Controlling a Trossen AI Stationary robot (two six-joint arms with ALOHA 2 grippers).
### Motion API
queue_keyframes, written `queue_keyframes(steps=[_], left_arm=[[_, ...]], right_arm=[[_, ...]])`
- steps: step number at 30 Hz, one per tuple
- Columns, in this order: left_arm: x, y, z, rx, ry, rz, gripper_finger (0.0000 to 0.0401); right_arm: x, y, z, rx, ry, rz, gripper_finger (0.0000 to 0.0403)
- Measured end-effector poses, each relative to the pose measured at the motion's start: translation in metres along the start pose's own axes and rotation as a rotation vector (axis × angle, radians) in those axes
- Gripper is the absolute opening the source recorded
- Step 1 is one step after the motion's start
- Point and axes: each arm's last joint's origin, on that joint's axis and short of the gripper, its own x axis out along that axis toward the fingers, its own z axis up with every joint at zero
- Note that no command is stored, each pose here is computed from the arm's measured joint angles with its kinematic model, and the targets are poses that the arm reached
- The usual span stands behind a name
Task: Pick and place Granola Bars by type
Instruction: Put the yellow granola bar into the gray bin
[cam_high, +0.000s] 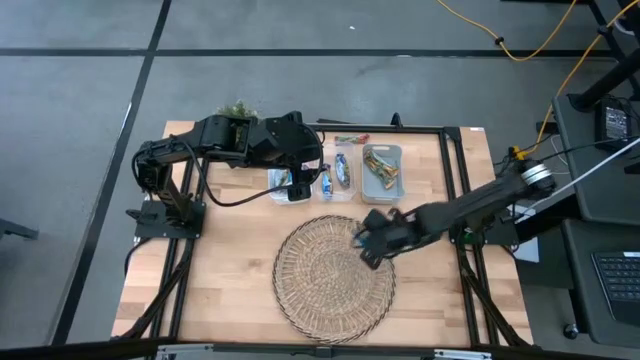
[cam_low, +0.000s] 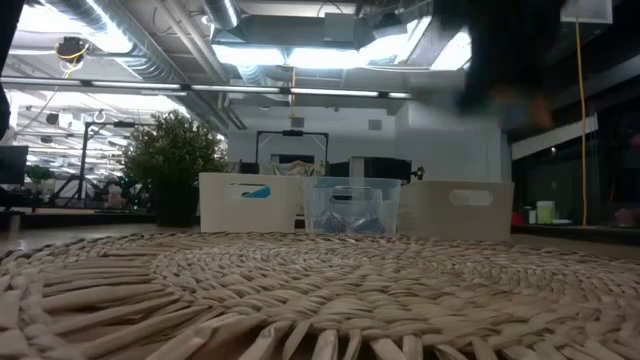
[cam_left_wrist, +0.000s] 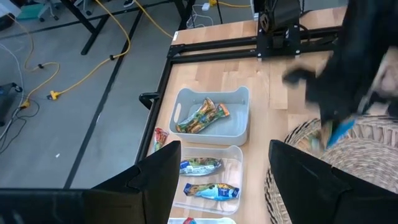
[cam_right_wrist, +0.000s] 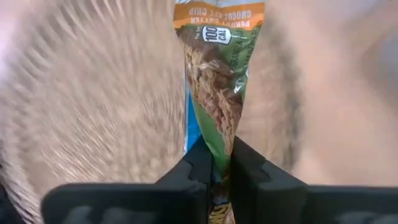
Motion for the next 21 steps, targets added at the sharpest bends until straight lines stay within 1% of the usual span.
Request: queue_keyframes(steps=[3,4,7,9,11,14,21], left_arm=[[0.000,0.000,-0.001,0.003,0.009,-0.001,0.0235],[0.000,0.000,-0.001,0.004,0.011,0.000,0.0235],[0.000,0.000,-0.001,0.004,0.014,-0.001,0.0235],[0.000,0.000,-0.001,0.005,0.014,-0.001,0.0235],[0.000,0.000,-0.001,0.004,0.014,0.000,0.0235],[0.000,0.000,-0.001,-0.008,0.014,0.002,0.0235],[0.000,0.000,-0.001,-0.015,0.014,0.003,0.0235]], right_arm=[[-0.058,-0.005,0.010,-0.035,-0.196,0.019,0.0031],[-0.077,-0.007,0.013,-0.067,-0.250,0.035,0.0031],[-0.127,-0.014,0.020,-0.194,-0.368,0.124,0.0034],[-0.153,-0.024,0.023,-0.207,-0.443,0.147,0.0041],[-0.173,-0.035,0.025,-0.200,-0.495,0.168,0.0043],[-0.194,-0.052,0.024,-0.211,-0.556,0.185,0.0032],[-0.223,-0.081,0.019,-0.244,-0.658,0.192,0.0031]])
